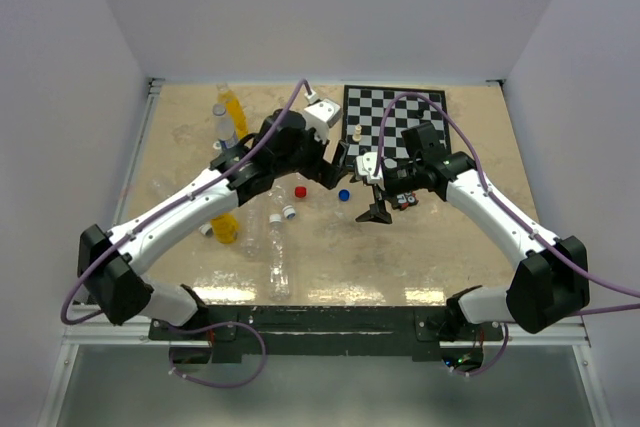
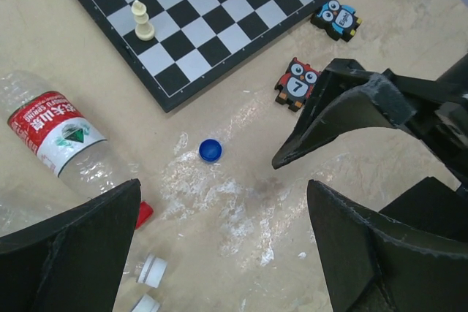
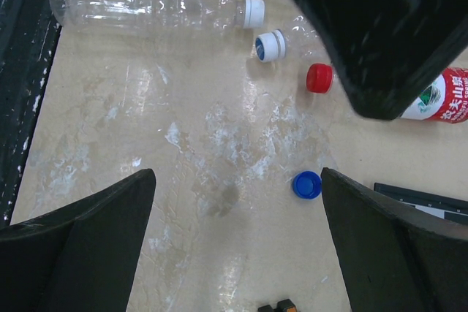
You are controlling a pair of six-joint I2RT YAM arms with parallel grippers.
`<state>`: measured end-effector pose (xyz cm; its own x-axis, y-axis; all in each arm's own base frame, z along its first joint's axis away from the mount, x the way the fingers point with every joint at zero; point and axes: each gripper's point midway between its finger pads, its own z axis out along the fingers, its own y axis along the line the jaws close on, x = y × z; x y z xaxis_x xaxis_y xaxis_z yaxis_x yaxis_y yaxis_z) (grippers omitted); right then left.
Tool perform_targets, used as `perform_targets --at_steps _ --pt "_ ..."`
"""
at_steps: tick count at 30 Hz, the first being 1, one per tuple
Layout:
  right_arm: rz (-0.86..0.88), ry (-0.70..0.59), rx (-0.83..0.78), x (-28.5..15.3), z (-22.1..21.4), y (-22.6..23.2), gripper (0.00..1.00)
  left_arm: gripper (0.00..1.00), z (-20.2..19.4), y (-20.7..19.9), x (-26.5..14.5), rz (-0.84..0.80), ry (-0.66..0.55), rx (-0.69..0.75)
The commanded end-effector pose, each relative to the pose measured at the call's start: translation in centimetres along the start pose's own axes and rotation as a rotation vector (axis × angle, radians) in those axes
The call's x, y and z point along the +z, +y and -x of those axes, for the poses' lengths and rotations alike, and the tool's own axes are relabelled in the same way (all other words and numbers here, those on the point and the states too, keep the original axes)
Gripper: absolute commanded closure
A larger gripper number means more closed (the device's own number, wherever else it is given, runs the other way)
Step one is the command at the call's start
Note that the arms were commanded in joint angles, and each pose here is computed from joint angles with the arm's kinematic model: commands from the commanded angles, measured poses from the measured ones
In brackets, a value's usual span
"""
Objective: Unscrew the bottle caps
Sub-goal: Pick up the bottle cap from the center of the board.
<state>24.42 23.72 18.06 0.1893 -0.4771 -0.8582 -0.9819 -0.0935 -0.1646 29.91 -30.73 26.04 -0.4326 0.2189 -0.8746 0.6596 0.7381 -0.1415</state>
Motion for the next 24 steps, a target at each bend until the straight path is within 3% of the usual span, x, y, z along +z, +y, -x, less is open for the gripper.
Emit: perform_targets --at_steps 1,6,12,20,24 --pt "-0.015 0.003 -0.006 -0.3 0.2 -0.1 0.02 0.01 -0.4 0.0 2.5 -0.002 -0.015 -0.007" --pt "-0.019 0.005 -0.008 -0.4 0.2 -0.2 0.02 0.07 -3.7 0.8 5.1 0.018 0.055 -0.030" --pt "-0.030 0.015 -0.002 -0.4 0.0 -0.4 0.02 0.21 -7.4 2.9 7.6 0.055 0.135 -0.071" --pt "-0.034 0.019 0.004 -0.3 -0.2 -0.5 0.02 0.41 -10.7 3.5 12.1 0.030 0.228 -0.093" --pt "-0.034 0.019 0.004 -0.3 -0.2 -0.5 0.02 0.45 -11.7 3.8 13.9 0.031 0.258 -0.099"
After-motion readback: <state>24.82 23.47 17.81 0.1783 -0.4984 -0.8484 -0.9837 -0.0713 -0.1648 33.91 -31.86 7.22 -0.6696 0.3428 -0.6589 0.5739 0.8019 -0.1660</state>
